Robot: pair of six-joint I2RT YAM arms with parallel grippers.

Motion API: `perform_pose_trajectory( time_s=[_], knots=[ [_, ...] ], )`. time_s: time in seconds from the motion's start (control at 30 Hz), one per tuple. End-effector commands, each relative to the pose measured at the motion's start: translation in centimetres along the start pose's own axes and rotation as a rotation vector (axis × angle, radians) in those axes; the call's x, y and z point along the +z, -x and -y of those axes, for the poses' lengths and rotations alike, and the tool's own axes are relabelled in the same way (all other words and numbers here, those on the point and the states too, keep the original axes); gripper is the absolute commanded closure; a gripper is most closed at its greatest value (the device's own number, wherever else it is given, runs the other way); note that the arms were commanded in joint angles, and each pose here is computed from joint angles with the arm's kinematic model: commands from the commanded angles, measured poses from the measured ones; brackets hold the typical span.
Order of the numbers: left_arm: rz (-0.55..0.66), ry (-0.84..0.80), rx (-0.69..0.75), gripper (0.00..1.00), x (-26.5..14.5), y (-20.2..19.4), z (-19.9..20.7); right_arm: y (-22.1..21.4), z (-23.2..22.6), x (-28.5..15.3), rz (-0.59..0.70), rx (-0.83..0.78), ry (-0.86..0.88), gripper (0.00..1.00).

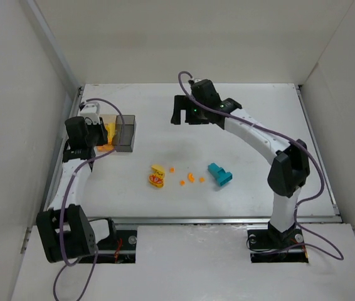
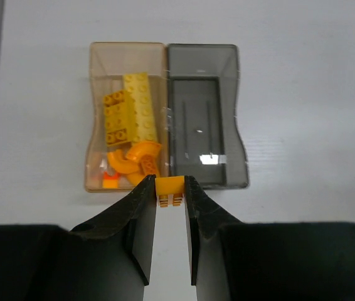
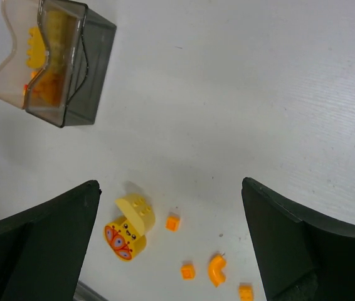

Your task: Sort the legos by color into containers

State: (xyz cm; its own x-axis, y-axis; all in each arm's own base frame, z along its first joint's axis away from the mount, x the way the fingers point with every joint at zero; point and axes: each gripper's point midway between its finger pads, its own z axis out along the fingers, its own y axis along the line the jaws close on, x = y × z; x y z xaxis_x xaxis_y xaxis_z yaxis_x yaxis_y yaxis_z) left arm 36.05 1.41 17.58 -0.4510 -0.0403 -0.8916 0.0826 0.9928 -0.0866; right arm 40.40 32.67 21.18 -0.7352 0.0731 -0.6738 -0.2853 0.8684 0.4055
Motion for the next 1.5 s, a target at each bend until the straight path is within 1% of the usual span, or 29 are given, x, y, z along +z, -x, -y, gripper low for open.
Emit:
perform_pose_trajectory(
  time_s=[0.0, 0.03, 0.13, 0.17, 0.33, 0.37, 0.4, 0.43, 0.47, 0.5, 0.53, 0.6, 0.67, 0.73, 0.8, 0.83, 0.97, 1.0, 1.03, 1.07, 1.1, 1.13, 1.2, 1.23, 1.3, 1.33, 1.37, 1.4, 1.47],
  knots=[
    [0.133, 0.165, -0.011, 1.00, 1.4, 4.0, -4.0, 0.4, 0.4, 2.2, -0.012, -0.085, -0.056, 0.00],
    [0.141, 0.186, -0.001, 0.99, 1.8, 4.1, -4.9, 0.1, 0.4, 2.5, -0.034, -0.095, -0.055, 0.00],
    [0.108, 0.188, 0.034, 0.98, 3.4, 3.5, -5.5, 0.9, 0.7, 3.6, -0.029, -0.123, -0.059, 0.00],
    [0.117, 0.189, 0.045, 0.98, 3.7, 3.9, -5.6, 0.7, 0.9, 4.0, -0.037, -0.123, -0.063, 0.00],
    [0.077, 0.134, 0.059, 0.91, 5.4, 2.7, -5.2, 0.7, 1.9, 4.7, -0.047, -0.119, -0.064, 0.00],
    [0.059, 0.133, 0.055, 0.86, 5.8, 2.1, -5.3, 0.8, 2.2, 4.7, -0.047, -0.113, -0.062, 0.00],
    [0.068, 0.134, 0.068, 0.80, 5.9, 2.4, -5.4, 0.8, 2.2, 4.7, -0.047, -0.113, -0.062, 0.00],
    [0.054, 0.133, 0.065, 0.73, 6.2, 1.9, -5.4, 1.0, 2.5, 4.7, -0.048, -0.106, -0.060, 0.00],
    [0.040, 0.131, 0.062, 0.61, 6.5, 1.4, -5.5, 1.0, 2.5, 4.7, -0.048, -0.106, -0.060, 0.00],
    [0.030, 0.143, 0.068, 0.47, 6.4, 1.1, -5.7, 0.7, 2.9, 4.8, -0.055, -0.106, -0.075, 0.00],
    [0.024, 0.143, 0.067, 0.25, 6.6, 1.2, -5.8, 0.4, 3.0, 4.6, -0.060, -0.106, -0.077, 0.00],
    [0.022, 0.143, 0.067, 0.11, 6.5, 1.7, -5.8, 0.4, 3.6, 4.3, -0.047, -0.107, -0.103, 0.00],
    [0.021, 0.133, 0.067, 0.00, 6.3, 2.6, -5.6, -0.1, 4.2, 4.1, -0.053, -0.108, -0.128, 0.00],
    [0.026, 0.096, 0.072, 0.00, 6.0, 3.7, -4.6, -0.3, 4.4, 3.3, -0.047, -0.116, -0.156, 0.00],
    [0.034, 0.097, 0.074, 0.00, 5.5, 4.5, -4.5, -1.2, 4.6, 2.6, -0.064, -0.152, -0.175, 0.00],
    [0.045, 0.088, 0.081, 0.00, 5.1, 5.2, -4.0, -2.2, 4.5, 2.7, -0.087, -0.179, -0.184, 0.00],
    [0.024, 0.083, 0.126, 0.00, 3.0, 6.8, -2.1, -5.7, 4.4, 1.8, -0.181, -0.284, -0.193, 0.00],
    [0.022, 0.083, 0.150, 0.00, 2.4, 7.1, -2.1, -7.4, 4.4, 1.5, -0.223, -0.307, -0.185, 0.00],
    [0.020, 0.072, 0.172, 0.00, 2.0, 7.4, -1.5, -7.9, 4.5, 1.1, -0.239, -0.328, -0.170, 0.00],
    [0.039, 0.074, 0.193, 0.00, 0.8, 8.2, -1.3, -9.5, 4.0, 1.2, -0.277, -0.337, -0.142, 0.00],
    [0.027, 0.062, 0.213, 0.00, 0.1, 8.3, -0.7, -11.2, 4.0, 0.9, -0.313, -0.364, -0.139, 0.04],
    [0.023, 0.062, 0.235, 0.00, -0.5, 8.3, -0.7, -12.1, 3.8, 0.6, -0.326, -0.375, -0.135, 0.06],
    [0.040, 0.074, 0.238, 0.00, -2.3, 8.8, -0.5, -14.3, 3.5, 0.2, -0.362, -0.396, -0.150, 0.10],
    [0.040, 0.089, 0.238, 0.00, -2.8, 8.6, -0.7, -15.7, 3.8, -0.1, -0.391, -0.388, -0.159, 0.15],
    [0.064, 0.118, 0.231, 0.00, -4.3, 8.9, -0.8, -17.2, 3.8, -0.5, -0.413, -0.389, -0.170, 0.21],
    [0.054, 0.133, 0.203, 0.00, -4.4, 8.2, -1.0, -18.5, 3.8, -1.0, -0.435, -0.393, -0.171, 0.25],
    [0.052, 0.188, 0.161, 0.00, -4.8, 7.8, -1.7, -19.0, 4.0, -0.9, -0.437, -0.369, -0.178, 0.27],
    [0.079, 0.210, 0.089, 0.00, -5.4, 8.3, -1.7, -19.3, 3.7, -1.1, -0.433, -0.366, -0.171, 0.29],
    [0.049, 0.220, 0.050, 0.00, -5.7, 7.2, -1.7, -20.2, 4.1, -1.3, -0.445, -0.344, -0.173, 0.33]
  ],
)
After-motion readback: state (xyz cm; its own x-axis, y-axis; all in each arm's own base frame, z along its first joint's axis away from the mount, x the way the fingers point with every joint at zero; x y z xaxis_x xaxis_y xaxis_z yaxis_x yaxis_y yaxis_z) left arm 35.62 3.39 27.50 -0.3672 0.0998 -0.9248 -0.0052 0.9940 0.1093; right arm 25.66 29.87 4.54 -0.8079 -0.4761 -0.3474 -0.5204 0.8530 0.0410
